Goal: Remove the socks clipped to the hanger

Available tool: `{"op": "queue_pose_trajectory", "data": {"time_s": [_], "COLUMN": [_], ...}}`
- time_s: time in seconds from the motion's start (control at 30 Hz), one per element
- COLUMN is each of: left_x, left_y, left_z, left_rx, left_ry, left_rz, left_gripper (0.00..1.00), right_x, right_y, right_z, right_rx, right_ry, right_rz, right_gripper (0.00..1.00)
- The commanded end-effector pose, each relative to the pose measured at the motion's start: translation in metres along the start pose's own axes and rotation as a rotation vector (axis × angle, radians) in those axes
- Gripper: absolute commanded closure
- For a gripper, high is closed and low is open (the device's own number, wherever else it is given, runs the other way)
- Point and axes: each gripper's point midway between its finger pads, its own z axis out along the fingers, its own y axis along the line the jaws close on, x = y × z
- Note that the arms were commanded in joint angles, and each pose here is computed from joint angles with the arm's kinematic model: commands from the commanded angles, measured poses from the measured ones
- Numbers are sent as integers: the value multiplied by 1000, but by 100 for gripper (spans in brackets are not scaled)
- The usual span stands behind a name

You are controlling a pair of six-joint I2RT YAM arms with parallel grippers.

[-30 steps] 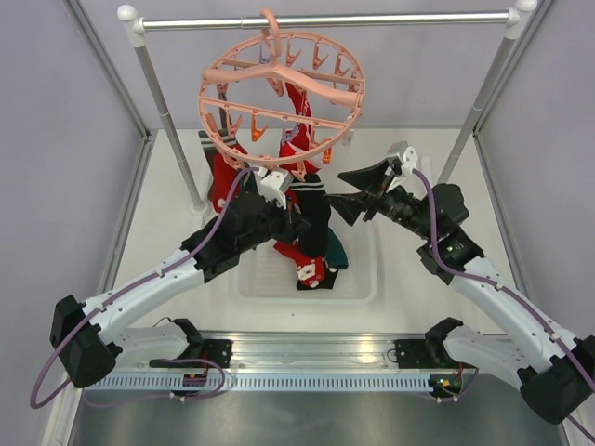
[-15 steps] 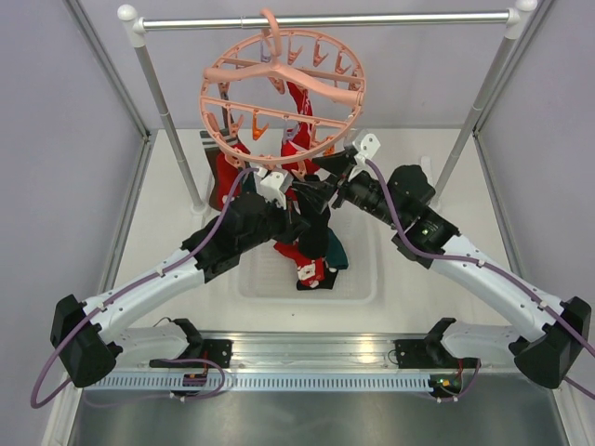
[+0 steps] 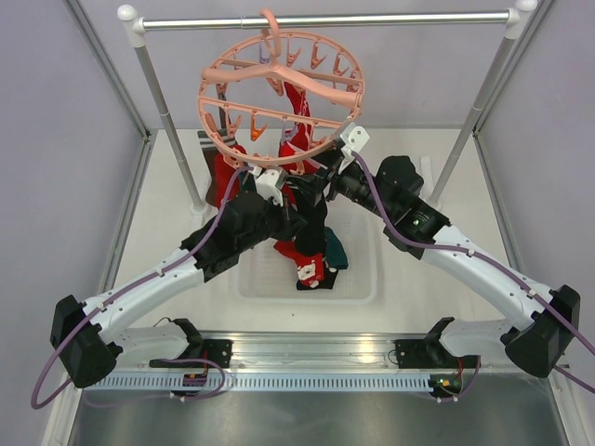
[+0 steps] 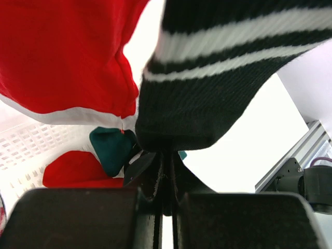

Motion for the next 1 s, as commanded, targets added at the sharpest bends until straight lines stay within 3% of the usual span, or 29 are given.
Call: {"op": "queue_pose_trajectory", "data": {"time_s": [0.0, 0.63, 0.8, 0.97], "left_x": [-9, -4, -3, -3], "left_y": [-12, 1, 2, 1], "left_z": [-6, -6, -5, -5], "left_rx": [37, -32, -41, -39], "left_ry": [-16, -5, 5, 7], "left_rz": [-2, -18, -22, -23], "left_gripper": [98, 98, 98, 98], "right_x": [-35, -46, -48, -46], "right_y": [1, 7, 8, 6], "right_z": [6, 7, 7, 9], "right_rx": [-10, -37, -45, -34], "right_ry": [-90, -139, -147, -143], "right_rz": [-25, -1, -1, 3], "right_gripper": [26, 38, 31, 34]}}
